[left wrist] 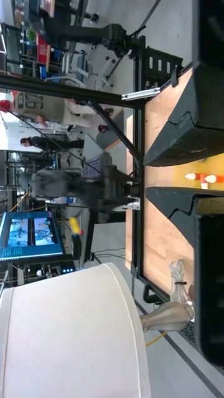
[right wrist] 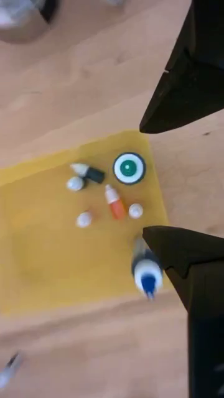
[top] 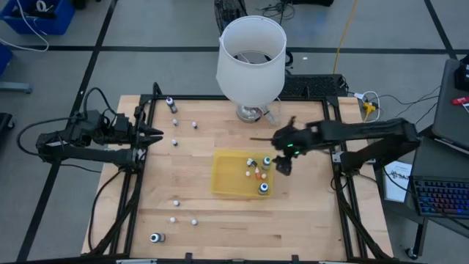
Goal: Pick & Place food coloring
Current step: Put the purple food coloring bottle into the yellow bin
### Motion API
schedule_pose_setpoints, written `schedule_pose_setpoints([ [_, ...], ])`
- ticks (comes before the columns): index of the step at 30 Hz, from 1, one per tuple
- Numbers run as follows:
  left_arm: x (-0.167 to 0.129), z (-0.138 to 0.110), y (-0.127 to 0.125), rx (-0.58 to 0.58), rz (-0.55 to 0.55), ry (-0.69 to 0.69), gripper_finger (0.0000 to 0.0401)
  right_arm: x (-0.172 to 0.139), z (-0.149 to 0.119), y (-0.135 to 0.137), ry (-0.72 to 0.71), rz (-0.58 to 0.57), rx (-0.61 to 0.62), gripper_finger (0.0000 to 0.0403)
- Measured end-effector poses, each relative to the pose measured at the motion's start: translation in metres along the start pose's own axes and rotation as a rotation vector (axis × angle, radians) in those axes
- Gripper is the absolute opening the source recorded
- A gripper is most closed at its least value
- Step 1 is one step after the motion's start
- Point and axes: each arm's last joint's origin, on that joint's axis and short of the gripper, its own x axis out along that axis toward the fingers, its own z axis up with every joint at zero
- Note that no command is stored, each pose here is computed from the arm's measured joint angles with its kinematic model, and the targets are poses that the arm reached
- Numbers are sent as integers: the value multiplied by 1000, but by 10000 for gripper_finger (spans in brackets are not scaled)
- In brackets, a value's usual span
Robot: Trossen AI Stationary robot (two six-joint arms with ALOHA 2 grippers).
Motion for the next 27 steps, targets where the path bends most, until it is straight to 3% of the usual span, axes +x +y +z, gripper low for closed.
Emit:
schedule_pose_setpoints([
  [8,0,0,0,0,0,0,67,-81,-25,-13,-256,113,62,243],
  [13,0,0,0,0,0,0,67,-104,-49,-24,-338,138,58,243],
  [17,0,0,0,0,0,0,67,-92,-77,-37,-399,64,66,244],
  [22,0,0,0,0,0,0,67,-48,-114,-57,-495,-117,150,240],
  [27,0,0,0,0,0,0,67,8,-143,-67,-586,-120,224,243],
])
